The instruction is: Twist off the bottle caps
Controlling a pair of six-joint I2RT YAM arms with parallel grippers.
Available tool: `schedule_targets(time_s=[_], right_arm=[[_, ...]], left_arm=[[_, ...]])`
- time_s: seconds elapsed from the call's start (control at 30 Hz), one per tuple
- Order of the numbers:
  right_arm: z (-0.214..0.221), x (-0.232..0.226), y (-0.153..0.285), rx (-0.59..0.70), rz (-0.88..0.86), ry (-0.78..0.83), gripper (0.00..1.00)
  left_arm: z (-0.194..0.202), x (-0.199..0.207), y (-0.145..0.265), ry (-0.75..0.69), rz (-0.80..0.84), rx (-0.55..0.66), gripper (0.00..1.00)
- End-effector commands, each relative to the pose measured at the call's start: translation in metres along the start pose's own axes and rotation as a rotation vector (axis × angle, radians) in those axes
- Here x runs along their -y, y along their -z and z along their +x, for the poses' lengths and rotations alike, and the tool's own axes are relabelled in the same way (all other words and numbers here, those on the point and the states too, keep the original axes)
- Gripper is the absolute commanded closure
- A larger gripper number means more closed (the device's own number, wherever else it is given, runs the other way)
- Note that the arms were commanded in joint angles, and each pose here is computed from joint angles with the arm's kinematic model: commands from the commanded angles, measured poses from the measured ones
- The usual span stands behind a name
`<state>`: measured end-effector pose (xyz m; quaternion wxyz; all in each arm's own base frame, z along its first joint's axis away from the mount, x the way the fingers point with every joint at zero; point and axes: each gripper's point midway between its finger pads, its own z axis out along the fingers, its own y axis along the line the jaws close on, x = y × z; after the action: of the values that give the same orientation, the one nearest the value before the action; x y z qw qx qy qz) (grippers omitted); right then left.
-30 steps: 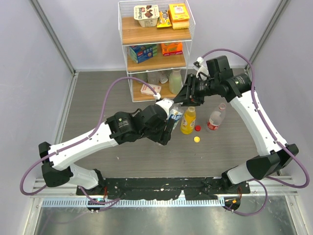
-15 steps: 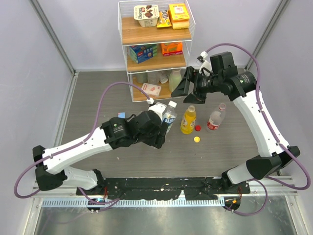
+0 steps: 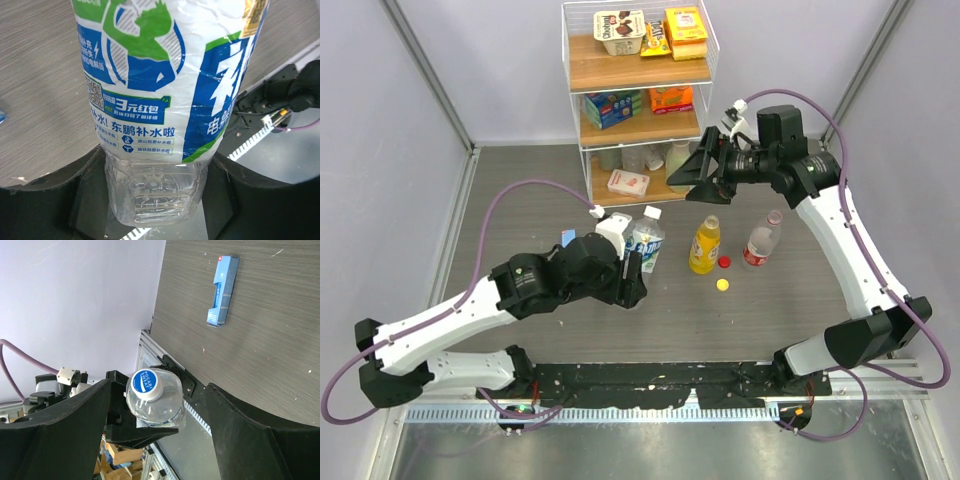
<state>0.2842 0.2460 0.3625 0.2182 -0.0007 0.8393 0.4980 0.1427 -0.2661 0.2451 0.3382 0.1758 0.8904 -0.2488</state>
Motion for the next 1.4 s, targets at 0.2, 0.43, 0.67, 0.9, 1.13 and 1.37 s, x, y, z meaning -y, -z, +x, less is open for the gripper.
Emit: schedule_targets(time_s=[0.2, 0.43, 0.67, 0.9, 1.13, 1.37], right_arm=[[-0.008, -0.047, 0.032, 0.101, -0.1, 0.162, 0.15], [-0.001, -0.057, 0.028, 0.142, -0.012, 0.234, 0.15], [0.018, -0.056, 0.001, 0.127, 0.146, 0.279, 0.16], [0.015, -0.049, -0.006, 0.169, 0.215, 0.28, 0.13], [0.019, -0.041, -0.01, 0.156, 0.249, 0.277, 0.2], [0.027, -0.045, -0.019, 0.137, 0.179, 0.244, 0.42]], left_arm=[[-0.024, 0.026, 0.019, 0.072, 0.15, 0.098, 0.58], [-0.025, 0.031, 0.018, 0.067, 0.169, 0.096, 0.57], [-0.03, 0.032, 0.018, 0.059, 0.156, 0.093, 0.57], [-0.033, 0.034, 0.019, 0.057, 0.162, 0.099, 0.57], [-0.036, 0.037, 0.018, 0.047, 0.163, 0.094, 0.57], [-0.033, 0.038, 0.013, 0.047, 0.151, 0.072, 0.58]])
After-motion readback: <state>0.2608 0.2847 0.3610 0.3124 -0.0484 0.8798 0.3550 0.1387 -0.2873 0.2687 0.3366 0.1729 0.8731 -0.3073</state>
